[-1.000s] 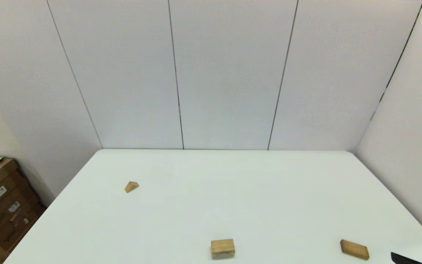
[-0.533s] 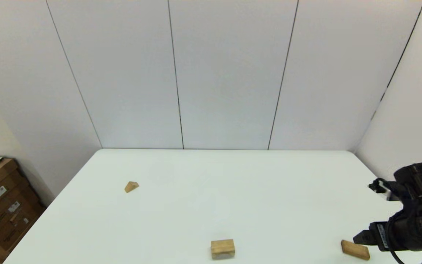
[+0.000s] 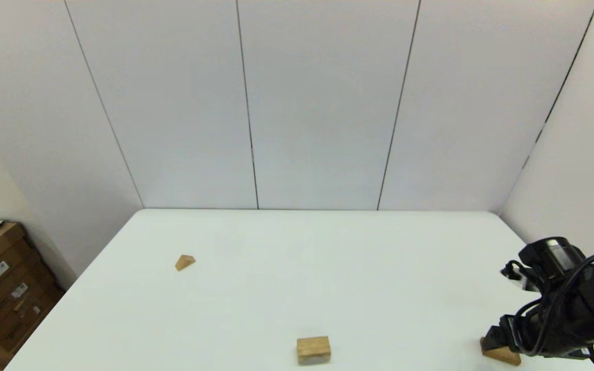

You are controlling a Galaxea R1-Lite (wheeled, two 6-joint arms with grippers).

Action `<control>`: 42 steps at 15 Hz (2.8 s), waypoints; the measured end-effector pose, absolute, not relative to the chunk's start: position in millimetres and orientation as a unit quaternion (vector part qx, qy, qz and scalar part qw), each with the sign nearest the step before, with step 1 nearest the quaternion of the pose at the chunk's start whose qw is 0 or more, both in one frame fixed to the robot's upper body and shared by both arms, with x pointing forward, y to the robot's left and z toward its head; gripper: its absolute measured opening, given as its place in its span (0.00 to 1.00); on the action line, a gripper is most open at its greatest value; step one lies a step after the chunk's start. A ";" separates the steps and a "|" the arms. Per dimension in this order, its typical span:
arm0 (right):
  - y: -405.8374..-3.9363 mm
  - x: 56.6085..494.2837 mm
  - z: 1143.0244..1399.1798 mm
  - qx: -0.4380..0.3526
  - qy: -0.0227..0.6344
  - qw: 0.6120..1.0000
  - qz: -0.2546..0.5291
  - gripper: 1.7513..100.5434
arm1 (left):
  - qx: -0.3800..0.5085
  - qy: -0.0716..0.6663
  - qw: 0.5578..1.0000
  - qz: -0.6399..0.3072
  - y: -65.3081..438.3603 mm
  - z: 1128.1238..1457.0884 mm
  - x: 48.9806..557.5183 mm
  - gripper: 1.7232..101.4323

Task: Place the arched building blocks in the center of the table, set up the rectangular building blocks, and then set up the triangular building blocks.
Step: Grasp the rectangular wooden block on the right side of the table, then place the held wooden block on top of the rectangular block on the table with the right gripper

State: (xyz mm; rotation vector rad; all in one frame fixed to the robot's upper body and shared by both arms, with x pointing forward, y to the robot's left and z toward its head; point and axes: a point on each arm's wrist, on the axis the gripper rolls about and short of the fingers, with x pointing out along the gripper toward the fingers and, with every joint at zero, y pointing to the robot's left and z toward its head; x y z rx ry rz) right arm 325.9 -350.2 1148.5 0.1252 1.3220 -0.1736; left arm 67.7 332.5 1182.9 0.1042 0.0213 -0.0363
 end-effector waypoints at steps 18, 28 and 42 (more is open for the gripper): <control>-353.1 349.2 1110.1 0.105 0.646 0.745 -0.128 0.97 | 0.052 0.010 0.998 -0.016 332.6 1182.8 67.8 0.96; -354.9 353.5 1110.0 0.116 0.641 0.747 -0.134 0.97 | 0.052 0.010 0.998 -0.016 332.6 1182.8 67.8 0.96; -357.2 354.9 1109.0 0.130 0.639 0.744 -0.147 0.55 | 0.052 0.011 0.998 -0.016 332.6 1182.4 67.9 0.96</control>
